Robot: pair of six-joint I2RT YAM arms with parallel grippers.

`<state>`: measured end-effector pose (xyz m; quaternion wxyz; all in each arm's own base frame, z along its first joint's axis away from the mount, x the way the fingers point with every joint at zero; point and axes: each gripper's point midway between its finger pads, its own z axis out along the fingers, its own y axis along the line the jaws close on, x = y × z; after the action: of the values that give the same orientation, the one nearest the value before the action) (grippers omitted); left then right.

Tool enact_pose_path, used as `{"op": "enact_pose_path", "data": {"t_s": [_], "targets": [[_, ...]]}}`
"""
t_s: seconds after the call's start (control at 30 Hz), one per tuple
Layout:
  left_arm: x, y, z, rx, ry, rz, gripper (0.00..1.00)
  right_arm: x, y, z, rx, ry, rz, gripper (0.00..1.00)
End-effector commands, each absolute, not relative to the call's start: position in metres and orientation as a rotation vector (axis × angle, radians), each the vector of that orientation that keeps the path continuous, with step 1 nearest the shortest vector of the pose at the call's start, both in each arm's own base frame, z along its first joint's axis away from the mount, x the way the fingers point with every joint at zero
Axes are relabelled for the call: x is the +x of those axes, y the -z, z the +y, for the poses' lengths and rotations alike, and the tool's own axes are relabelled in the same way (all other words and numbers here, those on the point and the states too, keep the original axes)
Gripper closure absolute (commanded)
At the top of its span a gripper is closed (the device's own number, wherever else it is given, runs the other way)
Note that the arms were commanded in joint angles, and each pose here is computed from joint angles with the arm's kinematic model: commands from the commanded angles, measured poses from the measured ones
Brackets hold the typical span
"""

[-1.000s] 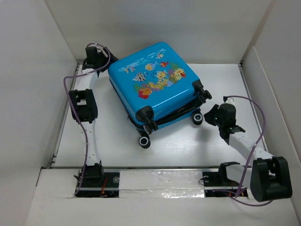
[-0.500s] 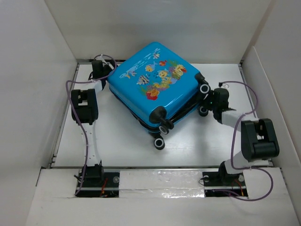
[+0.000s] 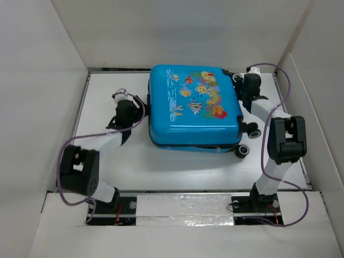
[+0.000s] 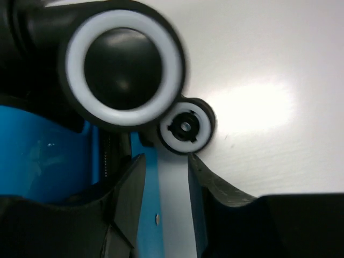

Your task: Pack the luggage

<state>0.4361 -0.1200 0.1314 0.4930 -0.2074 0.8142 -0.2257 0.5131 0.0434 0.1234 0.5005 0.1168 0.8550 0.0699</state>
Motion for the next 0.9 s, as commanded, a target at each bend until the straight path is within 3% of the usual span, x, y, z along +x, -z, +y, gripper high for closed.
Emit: {"op": "enact_pose_path", "data": {"t_s": [0.0,0.17,0.37,0.63,0.73,0.77,0.8,0.87], "targets": [[0.357,-0.159,-0.229,-0.243,0.852,1.975,0.31,0.516,-0.190,0.194,-0.127,-0.641,1.990,0.52],[0.319,-0.180,-0.206,-0.315,0.801,1.889,0.31,0.526,-0.224,0.191,-0.172,-0.635,1.969,0.40],[0.303,-0.194,-0.155,-0.452,0.640,1.785,0.31,0.529,-0.253,0.116,0.005,-0.545,1.925,0.19],[0.318,-0.273,-0.110,-0.646,0.568,1.494,0.24,0.473,-0.312,0.018,0.288,-0.455,1.720,0.12],[0.334,-0.294,-0.096,-0.705,0.585,1.408,0.21,0.426,-0.304,-0.011,0.419,-0.415,1.616,0.25],[0.345,-0.298,-0.080,-0.746,0.563,1.381,0.21,0.411,-0.271,-0.020,0.484,-0.383,1.651,0.55],[0.356,-0.314,-0.083,-0.727,0.609,1.362,0.21,0.391,-0.282,-0.025,0.501,-0.361,1.604,0.73],[0.393,-0.298,-0.067,-0.771,0.599,1.421,0.21,0.369,-0.260,-0.039,0.593,-0.299,1.625,1.00]]}}
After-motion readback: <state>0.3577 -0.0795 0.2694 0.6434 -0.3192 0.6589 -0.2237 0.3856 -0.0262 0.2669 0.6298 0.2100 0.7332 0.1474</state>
